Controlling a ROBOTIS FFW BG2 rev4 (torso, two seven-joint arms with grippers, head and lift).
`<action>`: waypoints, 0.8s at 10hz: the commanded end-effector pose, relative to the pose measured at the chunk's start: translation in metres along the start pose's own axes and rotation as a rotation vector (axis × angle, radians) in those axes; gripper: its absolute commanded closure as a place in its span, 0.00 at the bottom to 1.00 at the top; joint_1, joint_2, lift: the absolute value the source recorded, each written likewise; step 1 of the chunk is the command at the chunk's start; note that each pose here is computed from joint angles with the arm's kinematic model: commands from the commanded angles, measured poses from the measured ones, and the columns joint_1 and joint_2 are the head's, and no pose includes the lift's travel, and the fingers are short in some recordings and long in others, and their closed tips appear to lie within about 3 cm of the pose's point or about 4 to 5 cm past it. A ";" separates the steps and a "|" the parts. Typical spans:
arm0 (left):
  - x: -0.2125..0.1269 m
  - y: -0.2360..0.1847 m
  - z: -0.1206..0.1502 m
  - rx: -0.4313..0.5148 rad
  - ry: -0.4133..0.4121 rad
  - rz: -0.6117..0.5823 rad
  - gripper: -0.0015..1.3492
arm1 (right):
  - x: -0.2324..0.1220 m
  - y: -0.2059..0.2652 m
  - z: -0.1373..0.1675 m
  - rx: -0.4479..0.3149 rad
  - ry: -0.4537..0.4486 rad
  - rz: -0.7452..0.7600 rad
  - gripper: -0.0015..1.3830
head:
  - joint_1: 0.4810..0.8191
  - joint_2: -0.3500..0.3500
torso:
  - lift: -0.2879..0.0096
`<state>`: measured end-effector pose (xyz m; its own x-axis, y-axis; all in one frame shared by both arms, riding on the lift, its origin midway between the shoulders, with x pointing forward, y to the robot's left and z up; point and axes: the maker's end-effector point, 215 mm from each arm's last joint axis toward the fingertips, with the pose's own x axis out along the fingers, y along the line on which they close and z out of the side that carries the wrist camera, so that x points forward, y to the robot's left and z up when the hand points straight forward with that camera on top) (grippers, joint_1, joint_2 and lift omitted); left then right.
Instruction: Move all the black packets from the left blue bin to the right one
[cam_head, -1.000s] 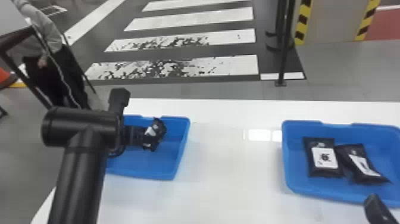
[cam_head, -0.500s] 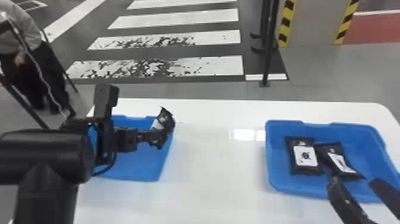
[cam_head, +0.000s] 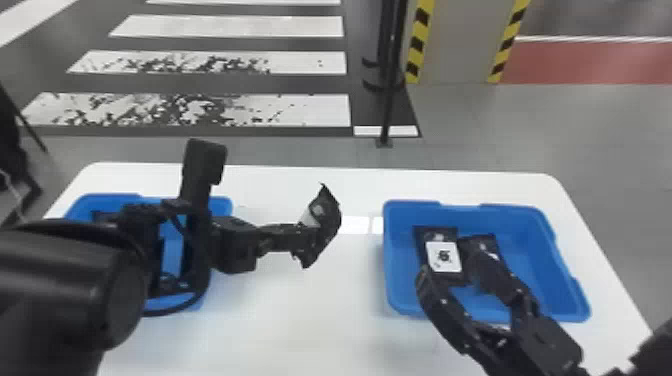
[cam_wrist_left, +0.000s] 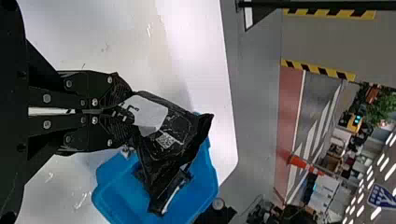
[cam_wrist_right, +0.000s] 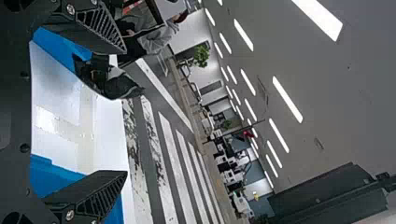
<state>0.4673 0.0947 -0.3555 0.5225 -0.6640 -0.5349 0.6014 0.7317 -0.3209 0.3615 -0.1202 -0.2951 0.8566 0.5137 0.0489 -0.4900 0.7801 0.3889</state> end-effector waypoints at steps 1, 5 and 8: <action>0.015 -0.042 0.001 0.028 0.006 -0.100 0.89 | 0.016 0.005 -0.004 0.005 0.001 0.036 0.08 | 0.63 0.46 | 0.49; 0.033 -0.111 -0.003 0.072 0.026 -0.262 0.89 | 0.036 0.007 -0.001 -0.022 -0.008 0.065 0.07 | 0.63 0.34 | 0.49; 0.036 -0.142 -0.004 0.094 0.037 -0.336 0.89 | 0.045 -0.002 -0.007 -0.029 0.010 0.057 0.15 | 0.63 0.27 | 0.49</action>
<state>0.4009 -0.0296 -0.3331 0.2745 -0.8538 -0.4424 0.7864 0.4641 -0.4077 0.3978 -0.0965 -0.2998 0.8257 0.5606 0.0630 -0.5428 0.7592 0.3592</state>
